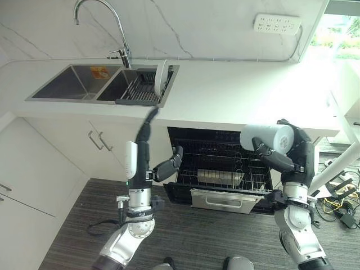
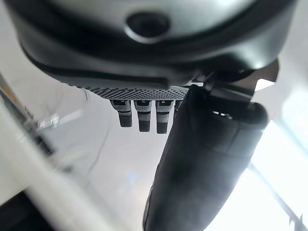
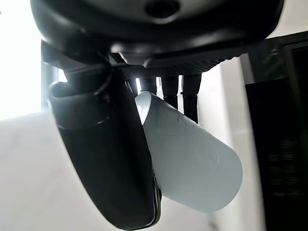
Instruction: Place the dishes in the dishwasher.
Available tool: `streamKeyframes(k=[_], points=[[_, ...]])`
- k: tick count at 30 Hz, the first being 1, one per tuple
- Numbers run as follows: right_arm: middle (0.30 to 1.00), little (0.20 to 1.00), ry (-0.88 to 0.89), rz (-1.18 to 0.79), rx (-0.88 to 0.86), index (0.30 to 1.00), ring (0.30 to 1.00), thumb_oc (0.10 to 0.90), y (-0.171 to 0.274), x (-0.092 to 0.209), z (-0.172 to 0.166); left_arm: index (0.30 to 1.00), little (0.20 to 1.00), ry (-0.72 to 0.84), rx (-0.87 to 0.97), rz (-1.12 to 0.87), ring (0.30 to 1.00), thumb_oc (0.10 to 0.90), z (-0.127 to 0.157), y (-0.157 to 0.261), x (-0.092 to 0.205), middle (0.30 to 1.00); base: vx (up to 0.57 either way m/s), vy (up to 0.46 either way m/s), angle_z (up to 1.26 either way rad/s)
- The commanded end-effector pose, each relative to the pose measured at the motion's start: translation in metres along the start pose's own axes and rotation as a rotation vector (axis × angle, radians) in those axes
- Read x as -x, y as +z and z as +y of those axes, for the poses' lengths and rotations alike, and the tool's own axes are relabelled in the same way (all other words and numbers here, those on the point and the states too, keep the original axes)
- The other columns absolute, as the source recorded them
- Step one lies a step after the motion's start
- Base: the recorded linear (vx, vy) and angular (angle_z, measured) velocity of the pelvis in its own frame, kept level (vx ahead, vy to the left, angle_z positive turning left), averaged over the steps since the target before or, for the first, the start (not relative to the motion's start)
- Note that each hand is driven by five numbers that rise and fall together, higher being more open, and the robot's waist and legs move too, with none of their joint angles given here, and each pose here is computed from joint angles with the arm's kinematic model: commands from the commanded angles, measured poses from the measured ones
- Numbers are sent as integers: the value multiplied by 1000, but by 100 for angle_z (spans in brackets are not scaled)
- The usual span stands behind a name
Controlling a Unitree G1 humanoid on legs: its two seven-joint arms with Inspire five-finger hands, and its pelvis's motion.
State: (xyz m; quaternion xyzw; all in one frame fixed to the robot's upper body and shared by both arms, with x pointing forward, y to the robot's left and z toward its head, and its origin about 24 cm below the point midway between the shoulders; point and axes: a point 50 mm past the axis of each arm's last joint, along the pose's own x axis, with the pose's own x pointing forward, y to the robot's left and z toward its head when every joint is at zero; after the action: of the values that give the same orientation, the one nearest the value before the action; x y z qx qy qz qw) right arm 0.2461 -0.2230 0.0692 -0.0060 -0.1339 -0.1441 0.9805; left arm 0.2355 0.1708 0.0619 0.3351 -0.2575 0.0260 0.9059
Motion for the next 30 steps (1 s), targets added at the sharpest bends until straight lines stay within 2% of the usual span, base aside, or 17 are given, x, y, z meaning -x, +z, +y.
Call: streamKeyframes(k=[1,4,8,16,25,30], points=[[300,300,83,-230,4,300,300,400,41,-29,5,900,900,-24,-62,-167,900,800,15,14,-19,900,85,15,-9],[300,300,100,-206,71,300,300,400,36,-34,-1,900,900,-124,-143,-129,900,800,17,-3,-11,900,87,9,-5],[300,300,70,-172,72,300,300,400,31,-42,-8,900,900,-182,-209,-139,900,800,18,-11,-10,900,11,0,0],[300,300,77,-137,152,300,300,400,27,-59,-13,900,900,-191,-258,-160,900,800,17,-15,-23,900,-1,8,0],[300,300,76,-58,265,300,300,400,12,-66,-25,900,900,-259,-308,-188,900,800,9,-21,-10,900,86,-8,0],[300,300,54,-58,318,300,300,400,22,-89,-25,900,900,-269,-331,-251,900,800,9,-17,-23,900,-50,1,1]])
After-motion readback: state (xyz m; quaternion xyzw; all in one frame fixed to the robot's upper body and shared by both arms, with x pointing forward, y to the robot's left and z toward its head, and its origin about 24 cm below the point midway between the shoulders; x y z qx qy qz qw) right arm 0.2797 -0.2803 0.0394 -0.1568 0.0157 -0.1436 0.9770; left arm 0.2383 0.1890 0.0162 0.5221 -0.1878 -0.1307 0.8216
